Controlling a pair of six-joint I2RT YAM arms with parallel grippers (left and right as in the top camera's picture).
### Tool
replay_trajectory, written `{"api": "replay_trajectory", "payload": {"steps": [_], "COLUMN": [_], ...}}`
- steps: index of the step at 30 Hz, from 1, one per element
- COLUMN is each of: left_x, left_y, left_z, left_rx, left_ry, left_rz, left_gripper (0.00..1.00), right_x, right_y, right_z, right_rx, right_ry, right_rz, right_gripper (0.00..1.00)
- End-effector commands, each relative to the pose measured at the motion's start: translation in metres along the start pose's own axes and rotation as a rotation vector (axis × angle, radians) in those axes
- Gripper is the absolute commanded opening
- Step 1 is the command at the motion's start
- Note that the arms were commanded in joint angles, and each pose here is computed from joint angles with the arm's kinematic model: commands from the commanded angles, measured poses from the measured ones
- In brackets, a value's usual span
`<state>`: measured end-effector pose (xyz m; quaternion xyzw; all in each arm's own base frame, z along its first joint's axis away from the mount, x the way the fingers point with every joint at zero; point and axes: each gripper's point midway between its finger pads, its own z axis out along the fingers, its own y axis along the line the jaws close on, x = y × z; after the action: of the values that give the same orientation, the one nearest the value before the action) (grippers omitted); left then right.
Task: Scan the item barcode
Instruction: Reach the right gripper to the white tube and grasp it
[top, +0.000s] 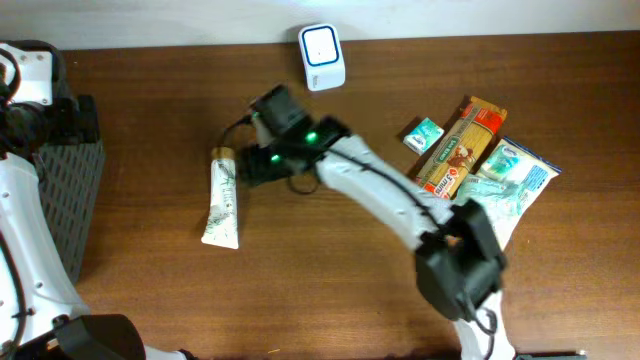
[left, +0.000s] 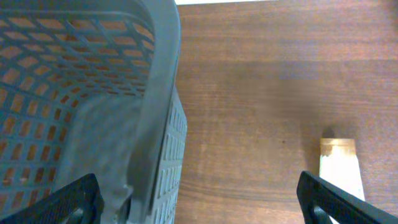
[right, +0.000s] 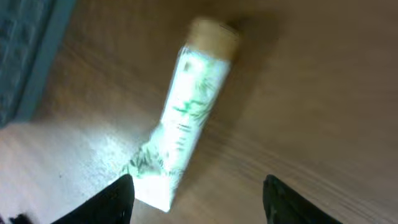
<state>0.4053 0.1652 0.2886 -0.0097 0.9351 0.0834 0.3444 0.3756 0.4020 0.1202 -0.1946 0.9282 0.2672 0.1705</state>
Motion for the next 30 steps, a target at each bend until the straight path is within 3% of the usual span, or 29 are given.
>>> {"api": "replay_trajectory", "payload": {"steps": [1, 6, 12, 15, 18, 21, 24, 25, 26, 28, 30], "left_x": [0.000, 0.000, 0.000, 0.000, 0.000, 0.000, 0.000, 0.000, 0.000, 0.000, 0.000], "left_y": [0.001, 0.001, 0.001, 0.001, 0.001, 0.001, 0.001, 0.001, 0.001, 0.001, 0.001], "left_z": [-0.001, -0.001, -0.001, -0.001, -0.001, -0.001, -0.001, -0.001, -0.001, -0.001, -0.001], "left_rx": [0.002, 0.002, 0.002, 0.002, 0.002, 0.002, 0.002, 0.002, 0.002, 0.002, 0.002], "left_ry": [-0.004, -0.004, -0.004, -0.004, -0.004, -0.004, -0.004, -0.004, -0.004, -0.004, -0.004], "left_rz": [0.011, 0.011, 0.011, 0.011, 0.011, 0.011, 0.011, 0.011, 0.011, 0.011, 0.011], "left_gripper": [0.99, 0.99, 0.99, 0.99, 0.99, 0.99, 0.99, 0.99, 0.99, 0.99, 0.99], "right_x": [0.018, 0.043, 0.058, 0.070, 0.077, 0.081, 0.104, 0.115, 0.126, 0.129, 0.123], "right_y": [0.028, 0.037, 0.037, 0.025, 0.007, 0.002, -0.017, -0.030, -0.061, -0.103, -0.136], "right_z": [0.054, 0.103, 0.125, 0.129, 0.114, 0.087, 0.060, 0.052, 0.048, 0.042, 0.024], "right_rx": [-0.045, -0.049, -0.040, -0.007, -0.035, -0.168, -0.250, -0.226, -0.079, 0.137, 0.298], "right_ry": [0.015, 0.043, 0.063, 0.108, 0.206, 0.317, 0.463, 0.511, 0.551, 0.564, 0.575], "right_rz": [-0.014, -0.033, -0.023, -0.005, 0.069, 0.119, 0.088, 0.058, 0.046, 0.017, -0.011], "right_gripper": [0.62, 0.62, 0.61, 0.45, 0.14, 0.08, 0.09, 0.17, 0.38, 0.51, 0.57]}}
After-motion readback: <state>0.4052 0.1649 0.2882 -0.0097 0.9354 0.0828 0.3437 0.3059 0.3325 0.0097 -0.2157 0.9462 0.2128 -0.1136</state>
